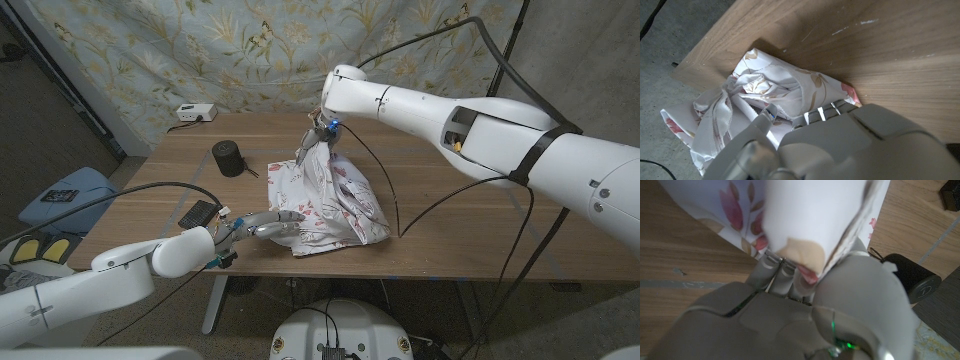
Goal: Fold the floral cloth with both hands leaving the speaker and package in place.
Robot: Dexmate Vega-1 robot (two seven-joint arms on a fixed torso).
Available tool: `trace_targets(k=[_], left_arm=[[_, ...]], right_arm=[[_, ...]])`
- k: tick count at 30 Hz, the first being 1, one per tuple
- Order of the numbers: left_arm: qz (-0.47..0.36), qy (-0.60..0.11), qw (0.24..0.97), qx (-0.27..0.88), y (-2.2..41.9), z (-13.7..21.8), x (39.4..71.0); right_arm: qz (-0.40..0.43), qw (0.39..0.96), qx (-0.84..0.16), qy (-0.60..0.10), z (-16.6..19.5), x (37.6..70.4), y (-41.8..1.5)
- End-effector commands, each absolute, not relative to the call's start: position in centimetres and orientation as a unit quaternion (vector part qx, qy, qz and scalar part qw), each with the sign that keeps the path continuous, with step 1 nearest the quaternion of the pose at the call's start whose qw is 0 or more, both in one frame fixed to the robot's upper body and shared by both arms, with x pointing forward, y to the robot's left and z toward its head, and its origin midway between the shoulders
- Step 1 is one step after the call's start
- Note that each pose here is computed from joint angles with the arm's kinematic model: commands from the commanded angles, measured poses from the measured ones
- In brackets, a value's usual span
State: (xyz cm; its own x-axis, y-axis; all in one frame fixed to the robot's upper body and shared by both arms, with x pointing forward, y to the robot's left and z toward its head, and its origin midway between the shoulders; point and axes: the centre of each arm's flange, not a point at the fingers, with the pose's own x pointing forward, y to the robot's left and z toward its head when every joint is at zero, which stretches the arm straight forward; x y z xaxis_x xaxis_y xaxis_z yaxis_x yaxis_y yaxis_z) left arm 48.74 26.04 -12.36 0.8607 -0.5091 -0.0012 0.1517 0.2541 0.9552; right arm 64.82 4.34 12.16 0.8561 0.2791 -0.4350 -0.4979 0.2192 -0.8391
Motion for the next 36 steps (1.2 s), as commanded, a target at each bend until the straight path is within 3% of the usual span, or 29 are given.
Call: trace_targets(k=[1, 36], left_arm=[[-0.211, -0.155, 0.778, 0.571, 26.2, -12.4, 48.8], [-0.208, -0.162, 0.78, 0.567, 26.0, -12.0, 48.8]], right_arm=[[0.255, 0.778, -0.564, 0.106, 10.8, 65.7, 4.9], [0.291, 0.793, -0.527, 0.1, 7.9, 65.5, 6.1]])
